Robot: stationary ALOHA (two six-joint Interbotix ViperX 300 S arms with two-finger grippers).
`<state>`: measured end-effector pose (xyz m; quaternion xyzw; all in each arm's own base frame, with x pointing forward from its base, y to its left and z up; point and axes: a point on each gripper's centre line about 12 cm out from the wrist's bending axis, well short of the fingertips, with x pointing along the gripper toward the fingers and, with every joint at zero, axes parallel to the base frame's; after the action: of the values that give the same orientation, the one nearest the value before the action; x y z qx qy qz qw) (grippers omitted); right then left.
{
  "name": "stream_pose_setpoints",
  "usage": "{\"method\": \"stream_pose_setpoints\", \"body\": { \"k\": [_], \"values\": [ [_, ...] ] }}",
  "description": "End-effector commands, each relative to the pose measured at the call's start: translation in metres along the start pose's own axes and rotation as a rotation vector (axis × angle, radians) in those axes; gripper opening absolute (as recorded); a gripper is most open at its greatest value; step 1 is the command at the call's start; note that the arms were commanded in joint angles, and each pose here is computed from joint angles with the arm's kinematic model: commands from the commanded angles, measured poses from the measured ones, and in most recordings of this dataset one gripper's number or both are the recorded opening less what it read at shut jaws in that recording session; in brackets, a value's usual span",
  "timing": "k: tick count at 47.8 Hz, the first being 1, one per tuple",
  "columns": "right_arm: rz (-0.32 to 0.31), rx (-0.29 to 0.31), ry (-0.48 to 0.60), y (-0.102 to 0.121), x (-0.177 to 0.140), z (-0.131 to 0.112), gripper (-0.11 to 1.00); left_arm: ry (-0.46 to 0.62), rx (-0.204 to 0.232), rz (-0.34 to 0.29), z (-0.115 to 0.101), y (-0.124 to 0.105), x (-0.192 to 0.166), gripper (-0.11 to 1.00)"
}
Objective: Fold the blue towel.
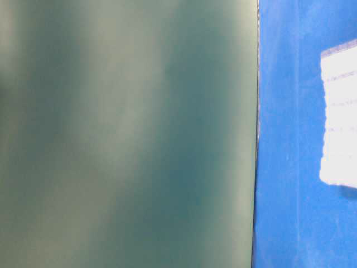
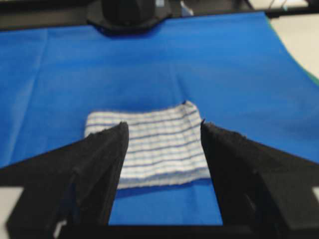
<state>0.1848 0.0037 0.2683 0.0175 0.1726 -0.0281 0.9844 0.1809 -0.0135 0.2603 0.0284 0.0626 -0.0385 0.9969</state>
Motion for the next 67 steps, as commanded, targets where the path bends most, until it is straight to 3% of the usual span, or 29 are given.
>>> {"method": "stream_pose_setpoints", "body": {
  "k": [1, 26, 67],
  "values": [
    [0.004, 0.001, -0.033, -0.002, -0.006, -0.004, 0.57, -0.019, -0.001, 0.013, -0.001, 0.002, -0.008, 0.54],
    [0.028, 0.032, -0.069, -0.008, -0.005, -0.057, 0.57, 0.029, -0.045, 0.047, -0.043, 0.005, -0.027, 0.54],
    [0.023, 0.036, -0.076, -0.009, -0.004, -0.055, 0.57, 0.037, -0.054, 0.055, -0.046, 0.006, -0.027, 0.53]
  ]
}}
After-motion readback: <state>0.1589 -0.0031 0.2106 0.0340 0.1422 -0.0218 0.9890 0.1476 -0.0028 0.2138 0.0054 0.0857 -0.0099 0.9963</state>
